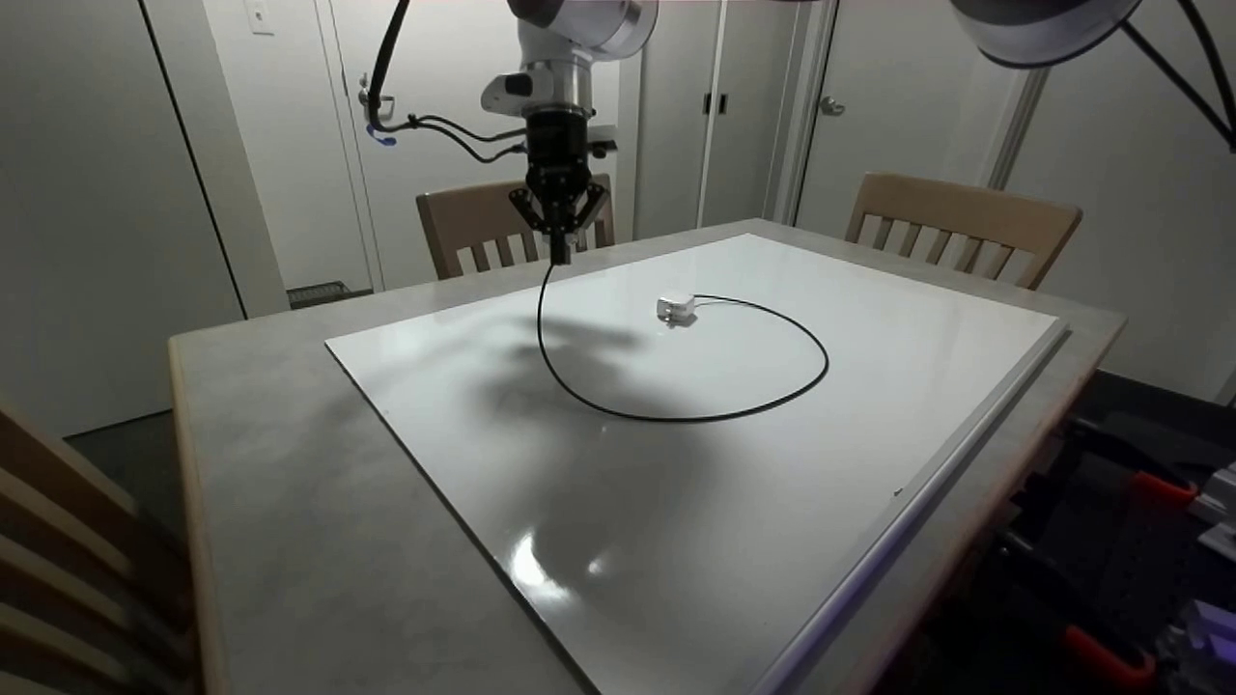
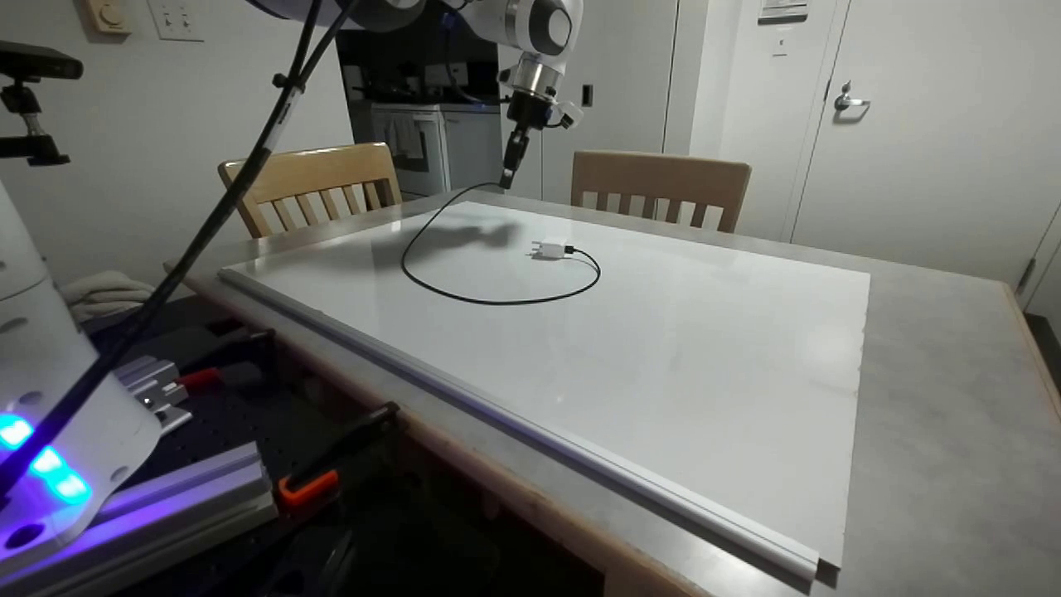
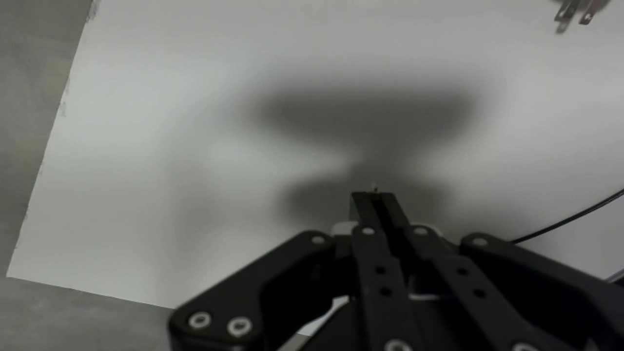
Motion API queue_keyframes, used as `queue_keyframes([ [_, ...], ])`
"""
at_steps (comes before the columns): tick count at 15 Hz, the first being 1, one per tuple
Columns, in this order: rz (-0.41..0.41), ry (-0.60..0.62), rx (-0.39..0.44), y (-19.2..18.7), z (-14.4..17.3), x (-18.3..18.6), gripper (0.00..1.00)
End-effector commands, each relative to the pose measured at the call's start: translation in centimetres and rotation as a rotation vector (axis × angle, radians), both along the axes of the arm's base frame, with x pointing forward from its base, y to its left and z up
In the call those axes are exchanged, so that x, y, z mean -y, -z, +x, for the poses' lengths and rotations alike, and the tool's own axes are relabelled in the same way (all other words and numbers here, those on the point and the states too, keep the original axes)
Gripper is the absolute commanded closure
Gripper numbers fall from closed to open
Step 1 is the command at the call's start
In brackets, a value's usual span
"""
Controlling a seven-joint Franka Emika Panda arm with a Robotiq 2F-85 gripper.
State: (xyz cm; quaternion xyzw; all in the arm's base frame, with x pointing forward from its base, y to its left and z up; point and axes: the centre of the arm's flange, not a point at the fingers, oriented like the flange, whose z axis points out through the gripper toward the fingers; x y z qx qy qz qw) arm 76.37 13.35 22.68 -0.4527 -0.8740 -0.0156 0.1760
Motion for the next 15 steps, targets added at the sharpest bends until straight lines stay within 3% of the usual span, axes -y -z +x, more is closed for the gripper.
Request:
queue_keyframes([
  [1, 0.008, -0.025, -0.012, -0.1, 0.7, -0.4, 0.98],
  [15, 0.074, -0.354, -0.019, 0.3, 3.2, -7.3, 0.98],
])
